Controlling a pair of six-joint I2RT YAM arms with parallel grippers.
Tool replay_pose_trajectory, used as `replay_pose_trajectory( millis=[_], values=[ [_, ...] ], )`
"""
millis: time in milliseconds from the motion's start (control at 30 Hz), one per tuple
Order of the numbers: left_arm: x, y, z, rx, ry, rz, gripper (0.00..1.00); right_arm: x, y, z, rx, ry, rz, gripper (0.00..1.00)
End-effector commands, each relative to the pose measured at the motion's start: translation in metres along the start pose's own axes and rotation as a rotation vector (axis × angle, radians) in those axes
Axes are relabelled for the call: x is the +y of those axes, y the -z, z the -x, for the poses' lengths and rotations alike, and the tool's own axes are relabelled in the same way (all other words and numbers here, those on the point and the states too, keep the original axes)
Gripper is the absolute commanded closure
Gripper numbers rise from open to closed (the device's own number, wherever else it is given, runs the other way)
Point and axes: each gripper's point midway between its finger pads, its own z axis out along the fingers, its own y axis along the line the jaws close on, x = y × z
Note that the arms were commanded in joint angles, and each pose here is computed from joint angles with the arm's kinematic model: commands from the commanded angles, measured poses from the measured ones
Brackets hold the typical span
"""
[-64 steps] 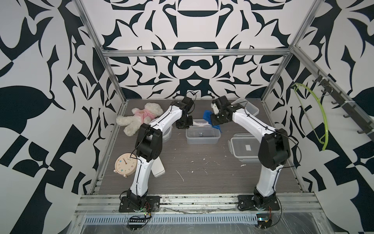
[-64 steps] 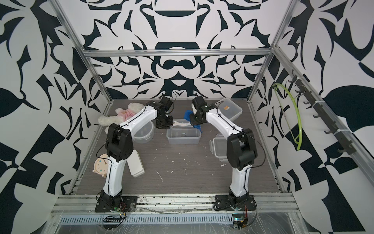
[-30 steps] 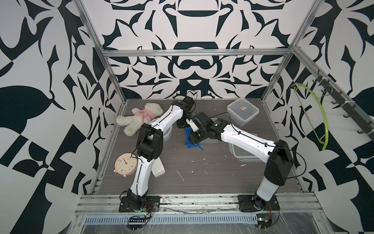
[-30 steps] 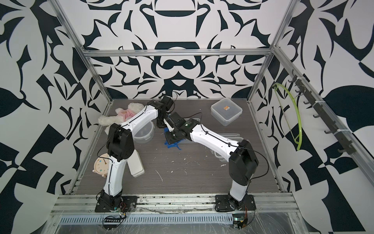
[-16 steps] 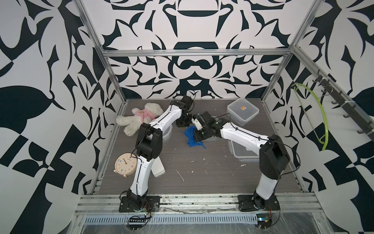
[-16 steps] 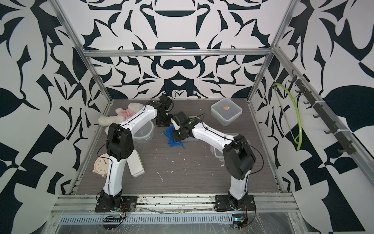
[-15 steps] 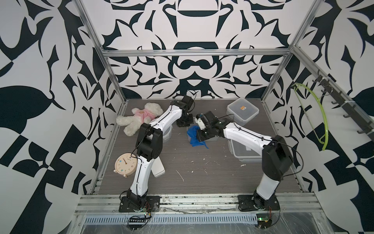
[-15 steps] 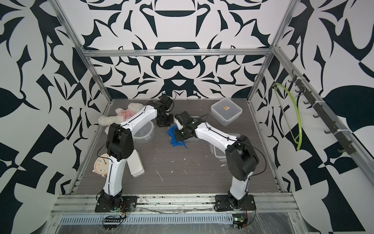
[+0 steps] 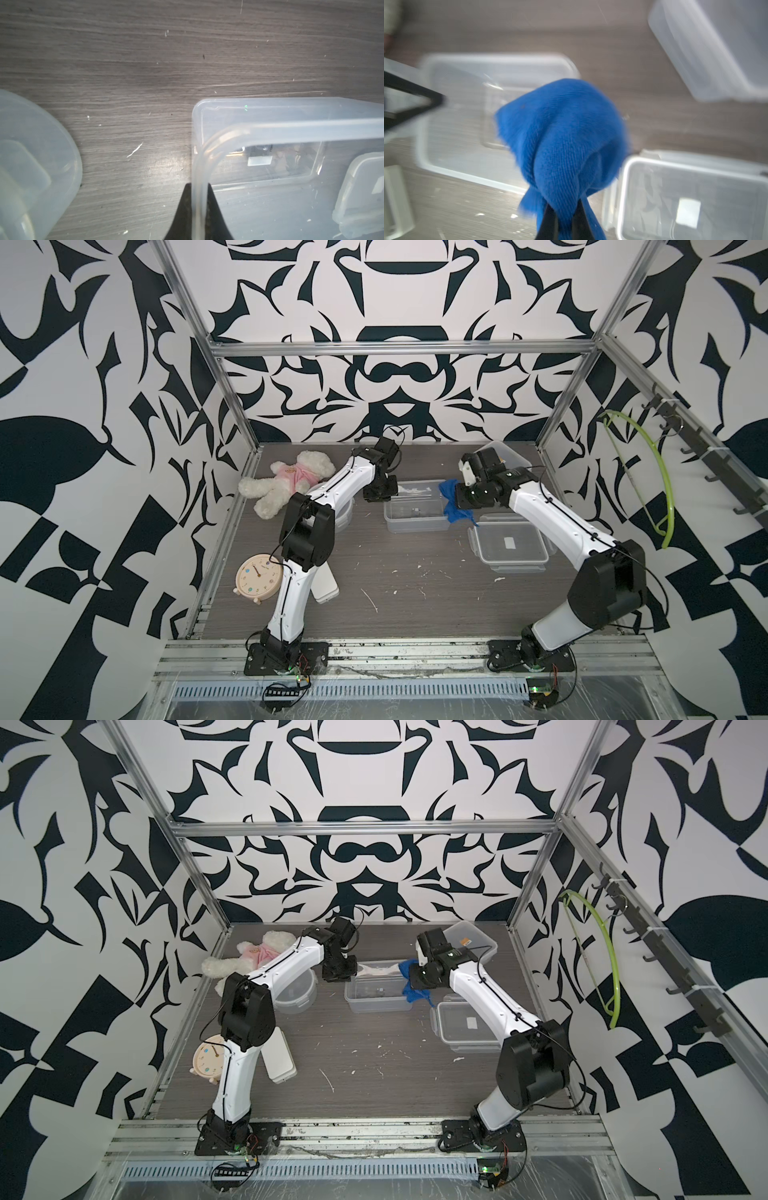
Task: Wipe the insides of the lunch boxes
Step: Wipe the dirt inside the lunch box.
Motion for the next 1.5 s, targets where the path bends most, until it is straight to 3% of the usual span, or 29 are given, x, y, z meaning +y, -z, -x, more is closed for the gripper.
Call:
replay_pose_trajectory(
  millis=[0,133,367,500,667,967,1167,1300,1467],
  values=[
    [-0.003,0.012,-0.009,0.022,-0.018,-0.004,1.0,0.047,0.004,0.037,-0.07,0.039,0.097,1.0],
    [-0.003,0.015,-0.008,0.019,-0.018,-0.006,1.0,0.085,-0.047,0.025,0.04,0.092,0.134,1.0],
    [-0.006,0.016,-0.007,0.017,-0.02,-0.012,1.0,0.147,-0.122,-0.028,0.207,0.175,0.202,1.0],
    [-0.008,0.017,-0.008,0.022,-0.02,-0.022,1.0,0.148,-0.158,-0.037,0.237,0.149,0.212,1.0],
    [-0.01,0.018,-0.013,0.025,-0.028,-0.027,1.0,0.12,-0.186,-0.025,0.214,0.07,0.163,1.0],
    [-0.004,0.017,-0.017,0.03,-0.038,-0.008,1.0,0.017,-0.165,0.021,0.042,-0.162,0.03,1.0],
    [-0.001,0.017,-0.017,0.026,-0.037,0.004,1.0,-0.033,-0.146,0.031,0.012,-0.199,-0.05,1.0],
    [-0.002,0.016,-0.016,0.028,-0.035,0.001,1.0,-0.026,-0.143,0.034,0.001,-0.185,-0.05,1.0],
    [-0.006,0.012,-0.017,0.036,-0.03,-0.007,1.0,0.054,-0.144,0.051,-0.041,-0.069,0.072,1.0]
  ],
)
